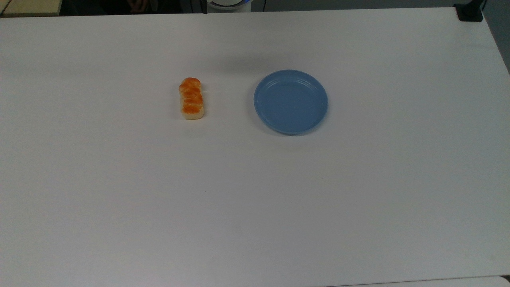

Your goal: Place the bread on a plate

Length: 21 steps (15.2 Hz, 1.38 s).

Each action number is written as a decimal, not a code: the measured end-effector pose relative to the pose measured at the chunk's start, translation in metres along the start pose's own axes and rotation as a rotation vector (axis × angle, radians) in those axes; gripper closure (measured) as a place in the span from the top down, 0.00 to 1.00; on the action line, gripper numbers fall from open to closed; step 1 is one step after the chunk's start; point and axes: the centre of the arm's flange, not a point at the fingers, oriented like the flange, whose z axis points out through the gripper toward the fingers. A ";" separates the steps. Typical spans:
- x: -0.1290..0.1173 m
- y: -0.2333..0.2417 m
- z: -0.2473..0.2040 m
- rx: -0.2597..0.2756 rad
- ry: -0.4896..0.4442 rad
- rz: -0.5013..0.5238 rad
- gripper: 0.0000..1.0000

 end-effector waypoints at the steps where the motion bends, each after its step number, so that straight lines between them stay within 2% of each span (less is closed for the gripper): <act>1: 0.000 0.000 0.000 0.000 0.000 0.000 1.00; 17: -0.006 0.011 0.007 0.006 -0.050 -0.010 1.00; 21: -0.010 0.018 0.038 0.017 -0.105 0.004 1.00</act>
